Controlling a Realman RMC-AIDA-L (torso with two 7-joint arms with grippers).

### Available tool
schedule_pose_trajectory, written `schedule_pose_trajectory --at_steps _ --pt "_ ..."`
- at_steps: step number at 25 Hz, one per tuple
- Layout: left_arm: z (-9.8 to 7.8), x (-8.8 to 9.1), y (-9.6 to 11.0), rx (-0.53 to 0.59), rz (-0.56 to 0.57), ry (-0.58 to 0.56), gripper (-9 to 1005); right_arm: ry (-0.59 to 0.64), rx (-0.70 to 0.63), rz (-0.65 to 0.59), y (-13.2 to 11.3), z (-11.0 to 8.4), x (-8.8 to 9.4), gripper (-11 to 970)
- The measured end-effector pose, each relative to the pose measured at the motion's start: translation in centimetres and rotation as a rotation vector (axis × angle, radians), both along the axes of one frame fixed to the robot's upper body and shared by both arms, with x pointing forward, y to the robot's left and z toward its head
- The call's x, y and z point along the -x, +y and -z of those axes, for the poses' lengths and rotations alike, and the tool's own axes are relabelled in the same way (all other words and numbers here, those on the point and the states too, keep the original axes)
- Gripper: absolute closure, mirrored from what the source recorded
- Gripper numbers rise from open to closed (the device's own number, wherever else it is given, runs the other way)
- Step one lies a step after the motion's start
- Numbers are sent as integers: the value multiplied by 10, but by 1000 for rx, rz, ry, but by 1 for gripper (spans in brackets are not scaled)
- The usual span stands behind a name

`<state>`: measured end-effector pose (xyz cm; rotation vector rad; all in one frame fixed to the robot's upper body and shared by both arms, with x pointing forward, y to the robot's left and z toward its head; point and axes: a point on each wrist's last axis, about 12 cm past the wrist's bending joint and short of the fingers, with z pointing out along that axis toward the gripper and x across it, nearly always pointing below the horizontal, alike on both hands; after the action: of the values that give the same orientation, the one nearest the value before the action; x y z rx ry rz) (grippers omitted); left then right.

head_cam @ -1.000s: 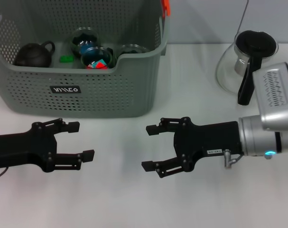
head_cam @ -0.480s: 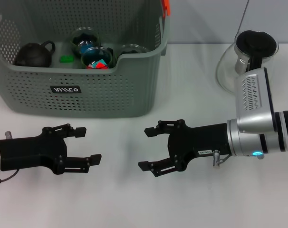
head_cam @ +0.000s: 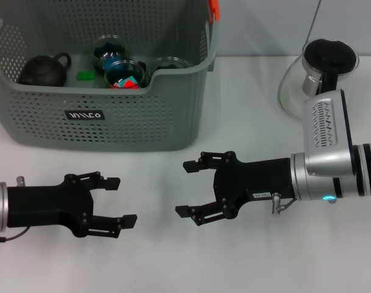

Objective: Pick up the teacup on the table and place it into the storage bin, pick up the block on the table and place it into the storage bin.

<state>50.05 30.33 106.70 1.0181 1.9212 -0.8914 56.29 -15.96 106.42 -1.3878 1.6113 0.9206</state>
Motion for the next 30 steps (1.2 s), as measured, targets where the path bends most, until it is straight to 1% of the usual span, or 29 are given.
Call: schedule_pose_trajectory --at_steps 30 --pt "-1 -3 -1 -5 0 -6 62 -8 9 14 0 0 -3 18"
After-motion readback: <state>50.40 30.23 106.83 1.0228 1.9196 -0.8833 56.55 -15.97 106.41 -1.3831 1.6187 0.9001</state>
